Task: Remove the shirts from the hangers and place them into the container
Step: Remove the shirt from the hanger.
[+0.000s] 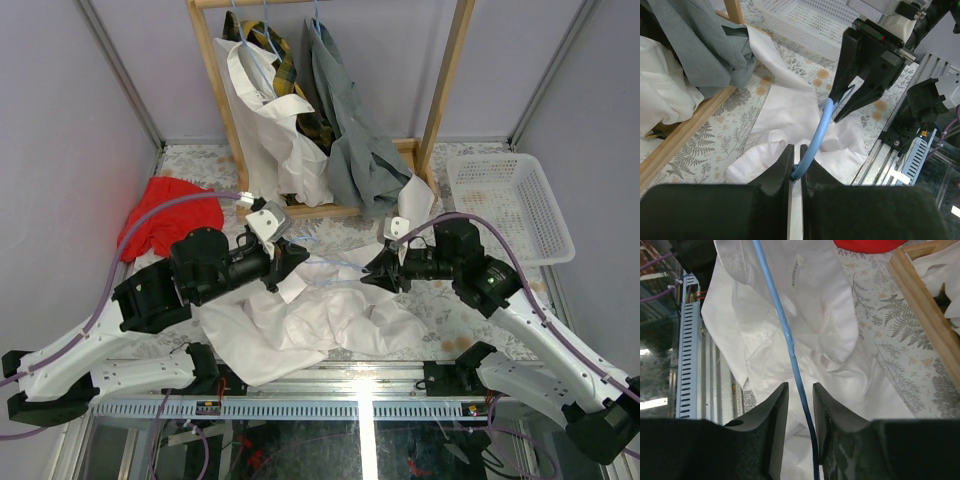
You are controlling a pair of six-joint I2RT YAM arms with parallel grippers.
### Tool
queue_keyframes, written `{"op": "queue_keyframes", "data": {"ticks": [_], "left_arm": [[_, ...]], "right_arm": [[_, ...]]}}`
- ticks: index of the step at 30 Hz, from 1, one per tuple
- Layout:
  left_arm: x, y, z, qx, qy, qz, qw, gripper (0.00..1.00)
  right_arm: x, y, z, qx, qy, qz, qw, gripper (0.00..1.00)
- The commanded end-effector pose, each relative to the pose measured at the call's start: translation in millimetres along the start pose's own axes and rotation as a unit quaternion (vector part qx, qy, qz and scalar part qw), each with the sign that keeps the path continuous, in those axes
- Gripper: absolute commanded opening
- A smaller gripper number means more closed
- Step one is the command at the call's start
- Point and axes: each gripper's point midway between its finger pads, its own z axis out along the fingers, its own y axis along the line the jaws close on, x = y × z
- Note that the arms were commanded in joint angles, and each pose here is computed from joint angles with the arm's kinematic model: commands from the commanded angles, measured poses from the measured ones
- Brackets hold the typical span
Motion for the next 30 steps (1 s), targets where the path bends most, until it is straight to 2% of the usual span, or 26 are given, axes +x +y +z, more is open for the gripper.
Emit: {"op": "queue_keyframes", "data": {"ticks": [1, 3, 4, 5, 7, 11, 14, 18, 21, 23, 28, 29, 30], "left_arm": [[-34, 2, -6, -0.005, -0.056, -0.002, 0.998, 0.0], [-34, 7, -7, -0.02, -0.061, -0.004, 0.998, 0.0], [-36, 11, -9, -0.03, -0.066, -0.009, 0.997, 0.03], [-36, 15, -9, -0.043, -0.069, -0.014, 0.997, 0.13], [-36, 22, -12, -0.06, -0.078, -0.018, 0.995, 0.42], [-32, 28, -13, -0.077, -0.077, -0.02, 0.994, 0.63], [-24, 38, -13, -0.108, -0.065, -0.024, 0.992, 0.68], [-11, 53, -12, -0.152, -0.045, -0.027, 0.987, 0.79], [-2, 51, -7, -0.147, -0.029, -0.021, 0.988, 0.88], [2, 47, 0, -0.137, -0.024, -0.024, 0.99, 0.9], [13, 43, 21, -0.139, -0.001, -0.046, 0.989, 0.88], [17, 46, 24, -0.148, 0.009, -0.048, 0.988, 0.84], [20, 47, 26, -0.154, 0.018, -0.049, 0.987, 0.74]], "right_arm": [[-13, 9, -2, -0.012, -0.047, -0.007, 0.999, 0.22], [-9, 8, -4, 0.001, -0.046, -0.003, 0.999, 0.02], [-6, 7, -6, 0.009, -0.044, 0.001, 0.999, 0.0], [-4, 5, -7, 0.019, -0.043, 0.012, 0.999, 0.0], [-4, 7, -9, 0.025, -0.047, 0.028, 0.998, 0.0], [-2, 11, -15, 0.039, -0.053, 0.055, 0.996, 0.0], [2, 10, -25, 0.068, -0.051, 0.072, 0.994, 0.0], [-4, 14, -44, 0.101, -0.056, 0.073, 0.991, 0.0], [-12, 20, -56, 0.109, -0.068, 0.067, 0.989, 0.0], [-14, 23, -59, 0.11, -0.075, 0.07, 0.989, 0.0], [-19, 24, -60, 0.112, -0.096, 0.088, 0.985, 0.0], [-20, 23, -59, 0.115, -0.104, 0.089, 0.984, 0.0], [-21, 21, -59, 0.121, -0.112, 0.09, 0.982, 0.0]]}}
